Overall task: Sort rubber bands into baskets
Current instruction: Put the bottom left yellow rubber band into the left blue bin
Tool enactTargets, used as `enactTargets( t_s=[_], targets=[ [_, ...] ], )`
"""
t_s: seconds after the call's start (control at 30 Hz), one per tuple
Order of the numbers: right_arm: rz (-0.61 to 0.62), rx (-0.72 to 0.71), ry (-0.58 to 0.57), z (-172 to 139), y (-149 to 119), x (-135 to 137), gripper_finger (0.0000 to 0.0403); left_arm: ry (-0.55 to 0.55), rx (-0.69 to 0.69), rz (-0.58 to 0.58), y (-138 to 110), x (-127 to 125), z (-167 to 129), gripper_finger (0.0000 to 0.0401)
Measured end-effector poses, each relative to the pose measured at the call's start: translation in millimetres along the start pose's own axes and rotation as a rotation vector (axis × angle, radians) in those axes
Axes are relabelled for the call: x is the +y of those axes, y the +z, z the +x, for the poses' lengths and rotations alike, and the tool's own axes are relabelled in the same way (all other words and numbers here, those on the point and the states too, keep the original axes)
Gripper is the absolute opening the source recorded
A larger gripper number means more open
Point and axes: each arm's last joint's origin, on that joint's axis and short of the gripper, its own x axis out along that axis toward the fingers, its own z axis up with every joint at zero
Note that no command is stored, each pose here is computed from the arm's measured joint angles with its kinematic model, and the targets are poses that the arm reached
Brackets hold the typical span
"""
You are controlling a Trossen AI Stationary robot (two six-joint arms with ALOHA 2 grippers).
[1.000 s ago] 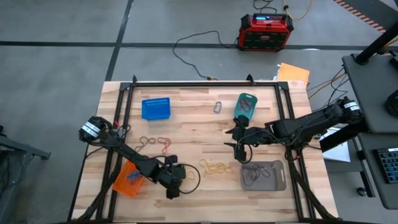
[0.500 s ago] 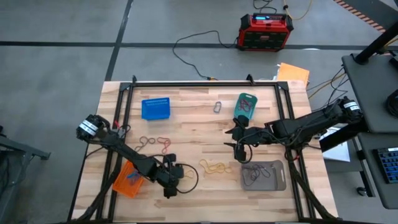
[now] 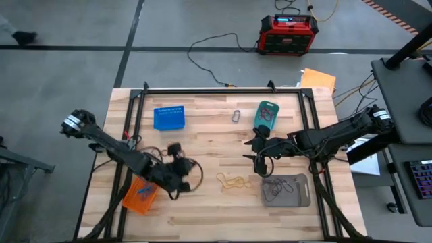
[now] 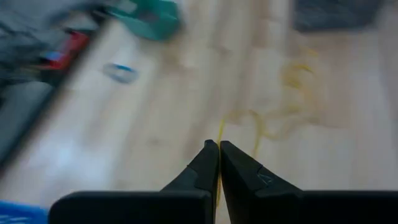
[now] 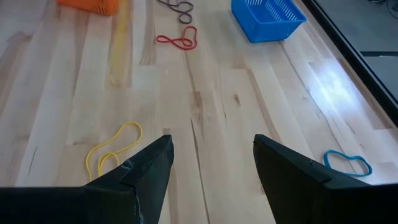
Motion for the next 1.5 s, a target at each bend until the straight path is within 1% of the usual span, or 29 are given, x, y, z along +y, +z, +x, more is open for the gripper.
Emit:
enactTargets(
  t_s=[0.17,0.27,0.33,0.5,0.63,0.73,0.9,1.0,1.07,1.23,1.3,1.37,1.5],
  targets=[
    [0.001,-0.001,0.0,0,0,0,0.0219,0.166,-0.034,0.011,11,41,-14,0.0],
    [0.001,-0.003,0.0,0,0,0,0.0219,0.262,-0.006,0.022,13,70,-18,0.0],
    [0.001,-0.003,-0.004,0,0,0,0.0219,0.33,0.056,0.021,10,92,-18,0.0],
    [0.002,-0.018,-0.006,0,2,0,0.0219,0.525,0.242,-0.049,-2,146,-16,0.0],
    [0.004,-0.027,-0.005,0,3,0,0.0219,0.636,0.366,-0.077,-11,178,-10,0.0],
    [0.004,-0.027,-0.005,0,3,0,0.0219,0.635,0.453,-0.07,-17,194,-1,0.0],
    [0.007,-0.027,-0.005,0,3,0,0.0219,0.572,0.538,-0.132,-26,209,11,0.0],
    [0.009,-0.027,-0.005,0,3,0,0.0219,0.549,0.557,-0.153,-28,211,17,0.0],
    [0.012,-0.027,-0.005,0,3,0,0.0219,0.543,0.57,-0.141,-29,211,21,0.0],
    [0.023,-0.027,-0.005,0,3,0,0.0219,0.464,0.59,-0.135,-30,208,31,0.0],
    [0.026,-0.027,-0.005,0,3,0,0.0219,0.469,0.592,-0.135,-30,208,36,0.0],
    [0.029,-0.027,-0.005,0,3,0,0.0219,0.498,0.589,-0.131,-30,209,41,0.0002],
    [0.031,-0.027,-0.005,0,3,0,0.0219,0.502,0.602,-0.119,-31,209,49,0.0026]
  ],
)
